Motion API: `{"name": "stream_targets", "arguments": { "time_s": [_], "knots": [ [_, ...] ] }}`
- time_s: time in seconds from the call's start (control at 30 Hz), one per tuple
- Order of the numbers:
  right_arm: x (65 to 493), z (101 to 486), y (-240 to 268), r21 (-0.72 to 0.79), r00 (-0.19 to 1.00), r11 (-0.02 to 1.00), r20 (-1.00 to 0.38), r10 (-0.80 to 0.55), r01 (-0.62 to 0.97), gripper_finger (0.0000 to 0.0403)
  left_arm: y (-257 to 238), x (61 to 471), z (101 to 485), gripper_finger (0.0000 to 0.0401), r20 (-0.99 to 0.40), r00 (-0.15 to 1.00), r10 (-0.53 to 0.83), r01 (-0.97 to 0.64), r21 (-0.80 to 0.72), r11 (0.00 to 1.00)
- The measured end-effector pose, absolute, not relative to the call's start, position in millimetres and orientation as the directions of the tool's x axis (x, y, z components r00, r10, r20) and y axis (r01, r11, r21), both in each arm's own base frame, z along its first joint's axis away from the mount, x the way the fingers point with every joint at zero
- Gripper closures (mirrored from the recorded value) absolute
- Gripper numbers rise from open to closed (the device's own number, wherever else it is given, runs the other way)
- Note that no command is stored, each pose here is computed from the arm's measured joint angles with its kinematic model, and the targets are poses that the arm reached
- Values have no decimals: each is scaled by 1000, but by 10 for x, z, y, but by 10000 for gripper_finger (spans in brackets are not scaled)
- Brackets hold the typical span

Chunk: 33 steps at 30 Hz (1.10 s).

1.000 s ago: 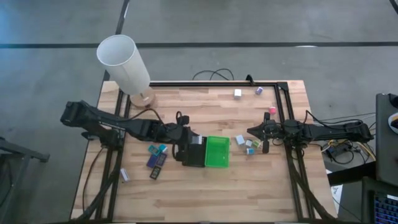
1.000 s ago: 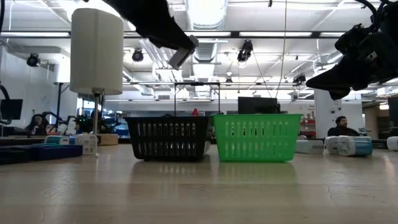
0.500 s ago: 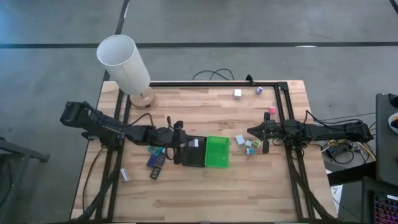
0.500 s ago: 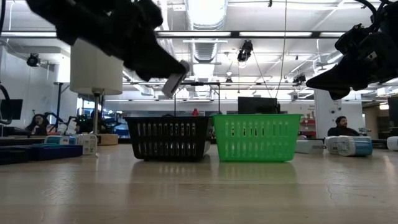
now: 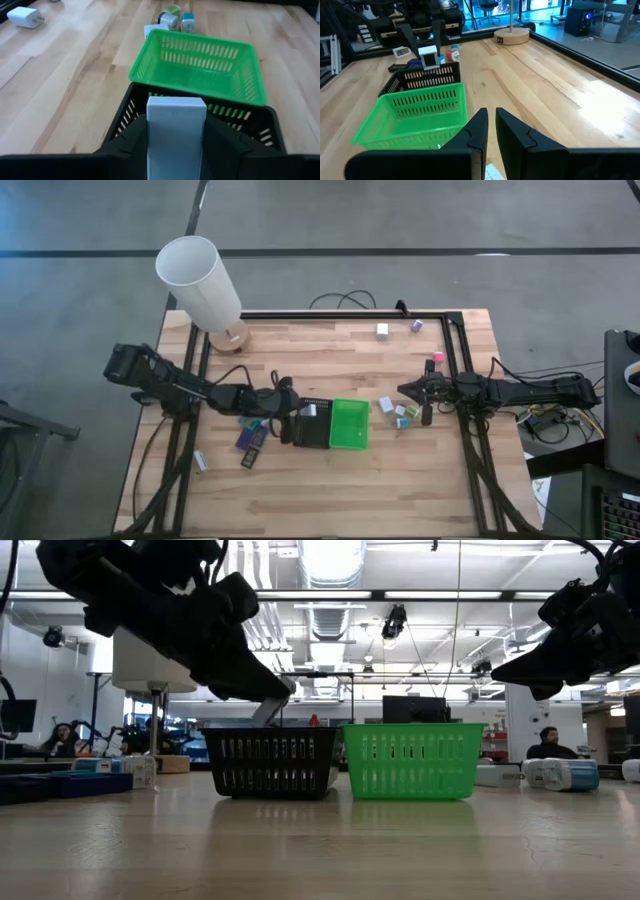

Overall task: Pick & Place Office items
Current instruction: Put the top white digital clock into the black basket

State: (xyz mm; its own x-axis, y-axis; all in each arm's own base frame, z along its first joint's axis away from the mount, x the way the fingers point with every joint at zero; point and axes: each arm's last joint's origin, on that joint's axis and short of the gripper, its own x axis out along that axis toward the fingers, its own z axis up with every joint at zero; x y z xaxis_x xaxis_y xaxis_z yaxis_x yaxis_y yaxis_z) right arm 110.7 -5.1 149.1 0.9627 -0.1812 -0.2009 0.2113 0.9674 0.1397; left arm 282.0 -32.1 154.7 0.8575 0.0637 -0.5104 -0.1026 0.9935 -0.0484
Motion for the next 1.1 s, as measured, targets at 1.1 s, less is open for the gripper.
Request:
{"name": "stream_targets", "arguments": {
  "time_s": [1.1],
  "knots": [
    [1120, 1464, -51, 129, 956, 968, -229, -183, 216, 367, -30, 2988, 1573, 251, -621, 782, 47, -111, -65, 992]
  ]
}}
